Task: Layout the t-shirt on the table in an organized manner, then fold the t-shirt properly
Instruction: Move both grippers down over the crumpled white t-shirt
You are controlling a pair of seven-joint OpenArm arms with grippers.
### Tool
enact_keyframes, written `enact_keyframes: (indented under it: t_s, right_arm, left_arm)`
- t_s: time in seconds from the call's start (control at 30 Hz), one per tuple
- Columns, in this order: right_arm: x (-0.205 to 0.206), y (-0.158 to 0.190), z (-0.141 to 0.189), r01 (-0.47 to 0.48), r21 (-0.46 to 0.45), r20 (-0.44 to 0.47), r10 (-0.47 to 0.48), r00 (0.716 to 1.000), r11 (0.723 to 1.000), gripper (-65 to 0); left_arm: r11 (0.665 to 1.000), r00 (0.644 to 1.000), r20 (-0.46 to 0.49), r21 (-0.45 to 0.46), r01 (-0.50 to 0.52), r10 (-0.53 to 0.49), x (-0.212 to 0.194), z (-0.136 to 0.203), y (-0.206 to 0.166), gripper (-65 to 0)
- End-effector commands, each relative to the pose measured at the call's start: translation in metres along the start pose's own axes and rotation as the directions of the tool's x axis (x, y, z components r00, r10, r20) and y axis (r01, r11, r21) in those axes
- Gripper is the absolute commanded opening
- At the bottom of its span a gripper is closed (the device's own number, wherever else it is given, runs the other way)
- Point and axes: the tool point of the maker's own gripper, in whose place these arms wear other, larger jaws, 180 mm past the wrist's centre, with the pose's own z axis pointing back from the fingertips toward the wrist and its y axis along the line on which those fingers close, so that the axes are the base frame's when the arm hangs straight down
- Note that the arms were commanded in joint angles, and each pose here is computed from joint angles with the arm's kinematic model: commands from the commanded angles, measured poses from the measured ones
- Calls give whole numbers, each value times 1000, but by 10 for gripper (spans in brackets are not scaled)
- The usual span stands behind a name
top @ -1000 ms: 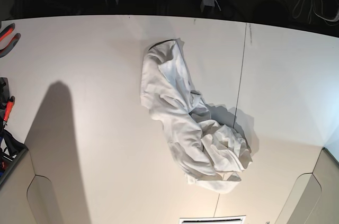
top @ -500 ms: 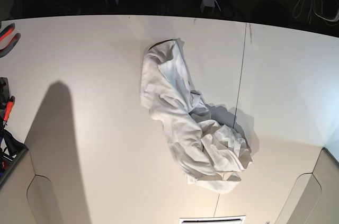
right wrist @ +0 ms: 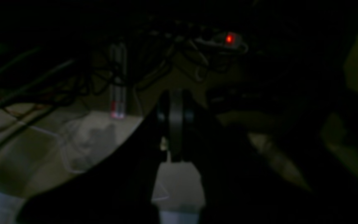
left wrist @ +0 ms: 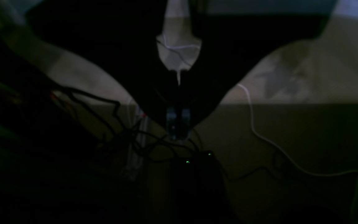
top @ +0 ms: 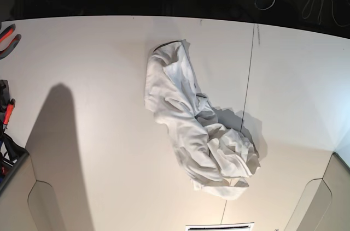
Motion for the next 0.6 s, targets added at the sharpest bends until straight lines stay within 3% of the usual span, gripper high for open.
enact_keyframes:
  t_s: [0.0,0.13,0.27,0.4,0.57]
  right_arm:
    - [2,-3,8,-8,7,34,7,999,1000,-650]
    - [18,-11,41,-45,13,131,43,991,999,-650]
    - [57,-23,83,-109,-15,275,109,955,994,-650]
    - [103,-35,133,-106,-39,419,112,901,994,-650]
    - [169,-50,191,-72,-84,592,108,799,994,-650]
  left_arm:
    - [1000,1000,0,-21,-6,6,-4,11,7,-650]
    - [991,1000,4,-129,-23,24,5,46,14,-650]
    - [972,999,32,-234,10,-3,28,90,22,-650]
    - [943,991,130,-328,61,-19,72,140,28,-650]
    - [949,948,312,-313,40,63,145,198,51,-650]
